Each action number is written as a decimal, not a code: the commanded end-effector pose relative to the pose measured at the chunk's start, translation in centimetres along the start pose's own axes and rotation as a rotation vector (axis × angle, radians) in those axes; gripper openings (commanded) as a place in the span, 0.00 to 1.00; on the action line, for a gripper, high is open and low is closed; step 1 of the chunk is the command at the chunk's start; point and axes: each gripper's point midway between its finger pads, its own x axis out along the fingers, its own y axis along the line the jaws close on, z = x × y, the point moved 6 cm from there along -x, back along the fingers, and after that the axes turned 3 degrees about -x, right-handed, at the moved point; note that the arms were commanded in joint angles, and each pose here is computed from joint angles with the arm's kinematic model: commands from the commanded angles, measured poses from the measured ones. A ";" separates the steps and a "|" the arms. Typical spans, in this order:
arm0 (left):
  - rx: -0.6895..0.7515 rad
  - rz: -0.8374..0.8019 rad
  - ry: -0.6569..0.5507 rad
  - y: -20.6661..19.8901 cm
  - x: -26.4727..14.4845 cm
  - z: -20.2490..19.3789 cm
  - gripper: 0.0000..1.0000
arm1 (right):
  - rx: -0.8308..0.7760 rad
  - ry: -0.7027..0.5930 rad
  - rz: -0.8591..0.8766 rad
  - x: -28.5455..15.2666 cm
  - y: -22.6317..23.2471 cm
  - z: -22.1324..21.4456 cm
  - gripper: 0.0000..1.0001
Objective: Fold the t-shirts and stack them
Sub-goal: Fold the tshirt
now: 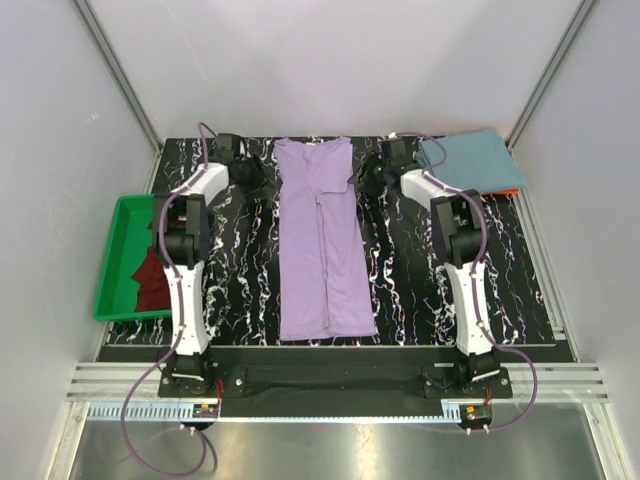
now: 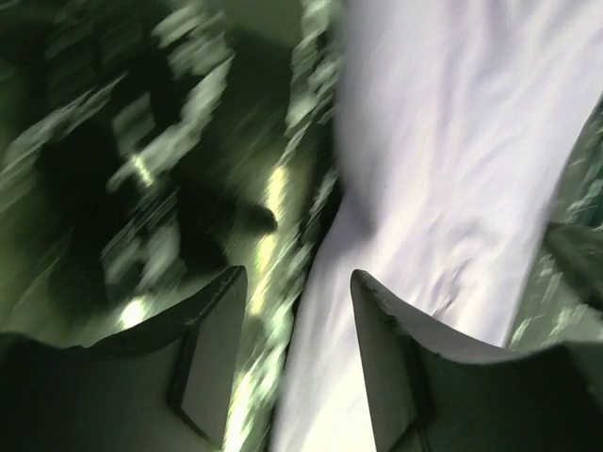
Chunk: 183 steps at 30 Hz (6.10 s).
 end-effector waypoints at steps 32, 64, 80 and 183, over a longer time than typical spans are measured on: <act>0.003 -0.013 0.118 7.3 -19.2 -33.2 0.63 | -0.093 0.440 -0.268 -28.7 -4.8 -27.8 0.57; 0.041 0.150 0.208 9.4 -19.8 -36.1 0.47 | -0.029 0.450 -0.273 -28.1 -5.9 -30.5 0.17; 0.037 0.155 0.234 9.6 -18.9 -37.3 0.30 | -0.036 0.431 -0.259 -28.1 -5.8 -30.7 0.00; 0.001 -0.013 0.132 -3.7 -6.7 -4.5 0.00 | -0.315 0.152 -0.239 -9.1 5.3 -2.1 0.00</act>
